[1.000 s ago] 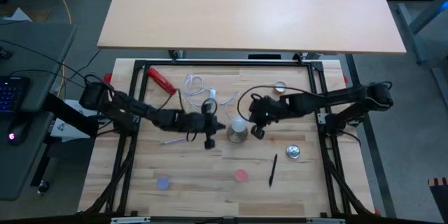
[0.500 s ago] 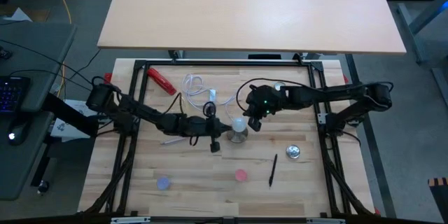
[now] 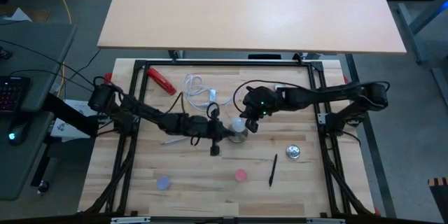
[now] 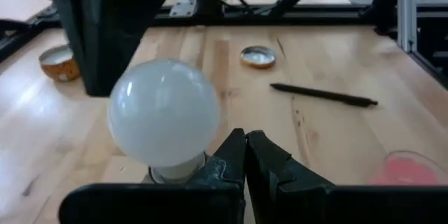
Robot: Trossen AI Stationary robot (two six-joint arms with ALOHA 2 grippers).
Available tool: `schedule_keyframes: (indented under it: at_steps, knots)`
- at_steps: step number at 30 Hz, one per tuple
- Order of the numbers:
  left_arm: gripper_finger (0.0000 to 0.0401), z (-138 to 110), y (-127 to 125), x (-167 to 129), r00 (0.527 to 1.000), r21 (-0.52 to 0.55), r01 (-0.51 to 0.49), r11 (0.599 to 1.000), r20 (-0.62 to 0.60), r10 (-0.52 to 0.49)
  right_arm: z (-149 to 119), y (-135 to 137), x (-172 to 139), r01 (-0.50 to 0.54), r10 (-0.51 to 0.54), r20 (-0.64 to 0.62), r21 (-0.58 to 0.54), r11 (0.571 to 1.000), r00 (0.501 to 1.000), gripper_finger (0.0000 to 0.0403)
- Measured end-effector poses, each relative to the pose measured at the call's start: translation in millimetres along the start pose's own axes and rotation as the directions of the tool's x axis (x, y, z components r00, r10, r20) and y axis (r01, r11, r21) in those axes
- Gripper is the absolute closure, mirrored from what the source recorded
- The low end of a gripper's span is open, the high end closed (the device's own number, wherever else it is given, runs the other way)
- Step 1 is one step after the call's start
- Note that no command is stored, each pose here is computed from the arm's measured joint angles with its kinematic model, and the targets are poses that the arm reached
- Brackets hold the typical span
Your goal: Screw lightbulb
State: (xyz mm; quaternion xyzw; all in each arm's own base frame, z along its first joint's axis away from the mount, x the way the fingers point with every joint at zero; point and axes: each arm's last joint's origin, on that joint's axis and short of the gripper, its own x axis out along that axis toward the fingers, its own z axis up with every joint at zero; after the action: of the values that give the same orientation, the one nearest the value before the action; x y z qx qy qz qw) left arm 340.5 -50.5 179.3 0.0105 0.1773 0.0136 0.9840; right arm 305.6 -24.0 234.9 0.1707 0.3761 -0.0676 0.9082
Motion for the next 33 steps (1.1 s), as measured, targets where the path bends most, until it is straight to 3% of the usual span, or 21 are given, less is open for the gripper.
schedule_keyframes:
  at_steps: [13,22,33]
  knots:
    - [0.0401,-5.1,9.7,4.6,0.999,0.020,-0.022,1.000,-0.023,0.022,-2.4,5.1,3.5,-0.025,0.025,-0.014,0.018,1.000,1.000,0.0403]
    - [0.0401,-4.8,26.5,6.6,0.998,0.022,-0.051,0.998,-0.025,0.051,-6.9,11.9,2.9,0.019,-0.018,-0.024,0.030,0.999,1.000,0.0403]
    - [0.0401,-4.6,33.2,6.2,0.994,0.105,-0.098,0.990,-0.031,0.102,-10.5,12.1,-9.5,0.026,-0.022,-0.061,0.073,0.997,0.998,0.0403]
